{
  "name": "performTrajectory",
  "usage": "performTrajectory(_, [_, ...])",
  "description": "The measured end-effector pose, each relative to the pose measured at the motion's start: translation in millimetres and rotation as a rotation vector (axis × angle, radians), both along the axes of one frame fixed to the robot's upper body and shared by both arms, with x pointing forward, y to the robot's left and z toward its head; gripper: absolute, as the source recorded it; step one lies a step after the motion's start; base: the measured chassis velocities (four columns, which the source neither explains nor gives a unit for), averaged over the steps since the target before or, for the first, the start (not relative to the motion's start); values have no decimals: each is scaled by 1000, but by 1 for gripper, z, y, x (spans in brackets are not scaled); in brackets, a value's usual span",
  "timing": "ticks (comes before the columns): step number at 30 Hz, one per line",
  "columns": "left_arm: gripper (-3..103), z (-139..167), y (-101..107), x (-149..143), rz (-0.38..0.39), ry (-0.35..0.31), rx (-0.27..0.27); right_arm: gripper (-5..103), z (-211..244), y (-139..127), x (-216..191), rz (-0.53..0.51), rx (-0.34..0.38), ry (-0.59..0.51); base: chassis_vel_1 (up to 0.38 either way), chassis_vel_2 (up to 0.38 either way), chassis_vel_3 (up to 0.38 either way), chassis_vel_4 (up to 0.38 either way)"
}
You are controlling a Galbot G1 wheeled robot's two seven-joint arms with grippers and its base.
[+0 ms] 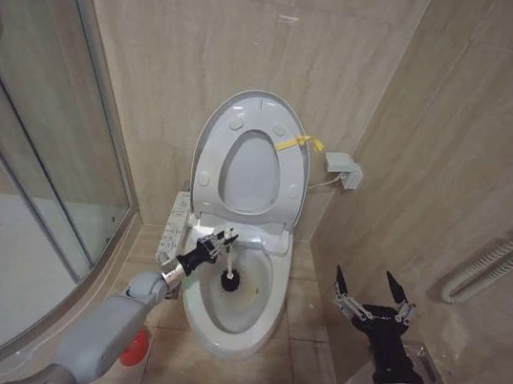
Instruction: Open the toilet lid, clean the toilet bowl with a toilet brush, close the toilet lid, and flush.
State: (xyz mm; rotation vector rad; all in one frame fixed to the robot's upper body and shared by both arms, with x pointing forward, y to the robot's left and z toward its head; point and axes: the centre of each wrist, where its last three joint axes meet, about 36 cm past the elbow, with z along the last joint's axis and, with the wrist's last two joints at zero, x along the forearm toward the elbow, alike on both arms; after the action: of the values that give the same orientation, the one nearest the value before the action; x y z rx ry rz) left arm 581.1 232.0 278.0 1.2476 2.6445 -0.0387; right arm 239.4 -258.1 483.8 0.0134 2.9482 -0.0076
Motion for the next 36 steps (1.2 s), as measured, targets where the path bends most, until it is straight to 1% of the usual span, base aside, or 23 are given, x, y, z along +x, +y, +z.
performTrajectory(2, [26, -7, -5, 0, -4, 7, 6, 100, 0, 0, 0, 0, 0, 0, 0, 0, 0, 0])
performTrajectory(3, [26, -15, -14, 0, -8, 8, 6, 100, 0, 0, 0, 0, 0, 0, 0, 0, 0, 0])
performTrajectory(4, [26, -15, -14, 0, -8, 8, 6, 100, 0, 0, 0, 0, 0, 0, 0, 0, 0, 0])
performTrajectory(6, [26, -19, -31, -1, -7, 8, -17, 100, 0, 0, 0, 0, 0, 0, 0, 0, 0, 0])
performTrajectory(7, [26, -20, -37, -2, -3, 8, -28, 100, 0, 0, 0, 0, 0, 0, 0, 0, 0, 0])
performTrajectory(8, [26, -20, -37, -2, -3, 8, -28, 100, 0, 0, 0, 0, 0, 0, 0, 0, 0, 0])
performTrajectory(10, [26, -20, -46, -1, 18, -3, -50, 100, 0, 0, 0, 0, 0, 0, 0, 0, 0, 0])
performTrajectory(11, [26, -20, -46, -1, 18, -3, -50, 100, 0, 0, 0, 0, 0, 0, 0, 0, 0, 0])
performTrajectory(13, [26, -18, -54, 1, 38, -34, -73, 100, 0, 0, 0, 0, 0, 0, 0, 0, 0, 0])
performTrajectory(15, [26, -15, -58, 3, 51, -58, -84, 100, 0, 0, 0, 0, 0, 0, 0, 0, 0, 0])
performTrajectory(16, [26, -15, -58, 3, 51, -58, -84, 100, 0, 0, 0, 0, 0, 0, 0, 0, 0, 0])
performTrajectory(19, [26, -5, -71, 7, 86, -100, -119, 100, 0, 0, 0, 0, 0, 0, 0, 0, 0, 0])
performTrajectory(21, [26, 1, -83, 11, 107, -111, -154, 100, 0, 0, 0, 0, 0, 0, 0, 0, 0, 0])
performTrajectory(22, [26, 1, -83, 11, 107, -111, -154, 100, 0, 0, 0, 0, 0, 0, 0, 0, 0, 0])
performTrajectory(23, [26, 1, -90, 12, 123, -108, -181, 100, 0, 0, 0, 0, 0, 0, 0, 0, 0, 0])
performTrajectory(25, [26, -4, -102, 9, 164, -82, -248, 100, 0, 0, 0, 0, 0, 0, 0, 0, 0, 0])
performTrajectory(26, [26, -4, -102, 9, 164, -82, -248, 100, 0, 0, 0, 0, 0, 0, 0, 0, 0, 0])
performTrajectory(29, [26, -22, -110, -5, 211, -17, -328, 100, 0, 0, 0, 0, 0, 0, 0, 0, 0, 0])
performTrajectory(30, [26, -22, -110, -5, 211, -17, -328, 100, 0, 0, 0, 0, 0, 0, 0, 0, 0, 0])
performTrajectory(31, [26, -29, -111, -13, 231, 11, -352, 100, 0, 0, 0, 0, 0, 0, 0, 0, 0, 0])
performTrajectory(33, [26, -39, -110, -24, 257, 46, -380, 100, 0, 0, 0, 0, 0, 0, 0, 0, 0, 0])
performTrajectory(36, [26, -48, -107, -33, 274, 62, -389, 100, 0, 0, 0, 0, 0, 0, 0, 0, 0, 0])
